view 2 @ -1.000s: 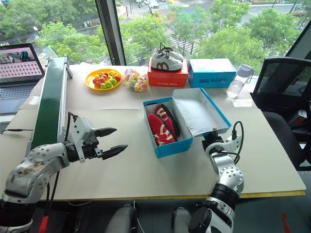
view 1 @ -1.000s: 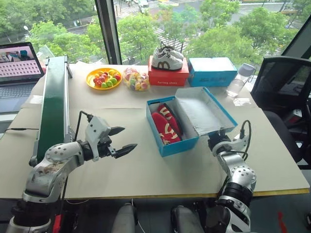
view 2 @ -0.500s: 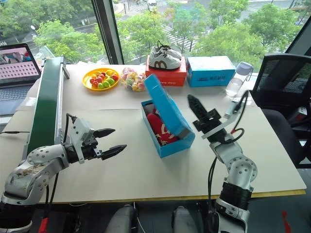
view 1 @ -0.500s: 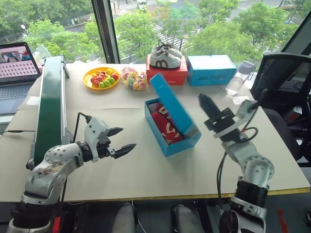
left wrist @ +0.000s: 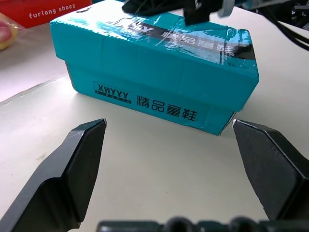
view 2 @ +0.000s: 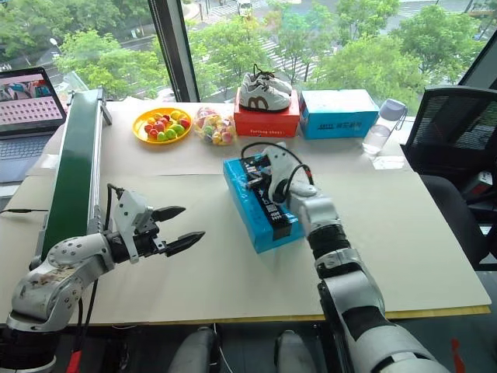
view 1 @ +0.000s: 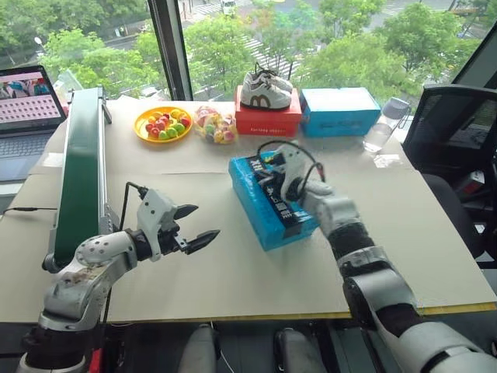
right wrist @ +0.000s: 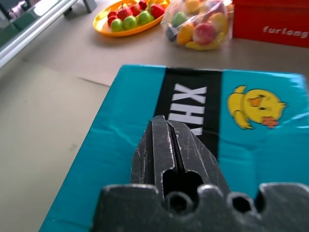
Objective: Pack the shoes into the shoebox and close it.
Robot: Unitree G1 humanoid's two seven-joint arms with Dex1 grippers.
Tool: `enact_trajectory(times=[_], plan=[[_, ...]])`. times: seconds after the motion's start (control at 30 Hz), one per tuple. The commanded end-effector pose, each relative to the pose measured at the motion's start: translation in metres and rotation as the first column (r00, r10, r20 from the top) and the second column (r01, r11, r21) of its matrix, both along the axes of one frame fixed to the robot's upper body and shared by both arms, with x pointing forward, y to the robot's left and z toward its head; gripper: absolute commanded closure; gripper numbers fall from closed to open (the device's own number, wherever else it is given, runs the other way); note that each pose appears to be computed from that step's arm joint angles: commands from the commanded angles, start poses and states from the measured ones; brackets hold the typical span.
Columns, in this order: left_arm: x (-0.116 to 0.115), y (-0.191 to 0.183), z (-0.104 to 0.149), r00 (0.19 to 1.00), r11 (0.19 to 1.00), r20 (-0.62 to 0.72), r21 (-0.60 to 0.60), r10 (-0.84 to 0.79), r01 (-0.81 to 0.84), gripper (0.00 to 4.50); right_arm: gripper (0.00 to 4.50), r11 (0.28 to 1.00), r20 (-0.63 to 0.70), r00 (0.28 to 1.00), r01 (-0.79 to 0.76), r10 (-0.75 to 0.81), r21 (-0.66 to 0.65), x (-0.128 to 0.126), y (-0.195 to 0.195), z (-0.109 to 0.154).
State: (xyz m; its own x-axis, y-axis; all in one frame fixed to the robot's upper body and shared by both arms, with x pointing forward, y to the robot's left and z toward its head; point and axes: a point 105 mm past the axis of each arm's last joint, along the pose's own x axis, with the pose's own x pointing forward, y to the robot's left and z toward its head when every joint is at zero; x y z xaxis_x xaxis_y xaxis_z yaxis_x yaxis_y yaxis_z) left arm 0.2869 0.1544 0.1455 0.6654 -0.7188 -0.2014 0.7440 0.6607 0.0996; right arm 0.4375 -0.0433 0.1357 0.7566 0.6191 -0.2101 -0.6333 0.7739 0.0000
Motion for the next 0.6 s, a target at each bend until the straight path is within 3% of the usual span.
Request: enact_trajectory(times=[0.03,0.17,0.3,0.4,0.43,0.53,0.6], plan=[[-0.004,-0.002,0.011,0.999,1.0,0.051,-0.002,0.006,-0.006,0.0,4.48,0.966,-0.048,0.999,-0.001,-0.012,-0.259,0.0,-0.009,-0.046],[-0.005,0.001,0.01,0.998,0.999,0.056,-0.003,0.038,-0.038,0.0,4.48,0.943,-0.043,0.999,-0.01,-0.004,-0.333,-0.001,-0.011,-0.058],[-0.003,0.005,0.012,0.994,0.996,0.072,-0.026,0.088,-0.086,0.0,4.48,0.973,0.0,1.0,0.001,-0.001,-0.233,0.005,-0.006,-0.031],[0.006,0.015,0.017,0.976,0.979,0.1,-0.079,0.195,-0.187,0.0,4.48,0.999,0.04,0.999,-0.007,0.009,-0.035,0.005,-0.001,0.011],[0.011,0.021,0.02,0.961,0.961,0.103,-0.136,0.257,-0.242,0.0,4.48,0.988,0.048,0.999,-0.007,-0.001,0.154,0.002,-0.002,0.042],[0.023,0.043,0.028,0.892,0.879,0.102,-0.252,0.44,-0.404,0.0,4.48,0.856,0.069,0.997,-0.013,-0.027,0.516,-0.014,-0.031,0.105],[0.029,0.064,0.03,0.816,0.805,0.113,-0.286,0.566,-0.519,0.0,4.48,0.783,0.063,0.995,0.024,-0.08,0.621,-0.026,-0.064,0.123]])
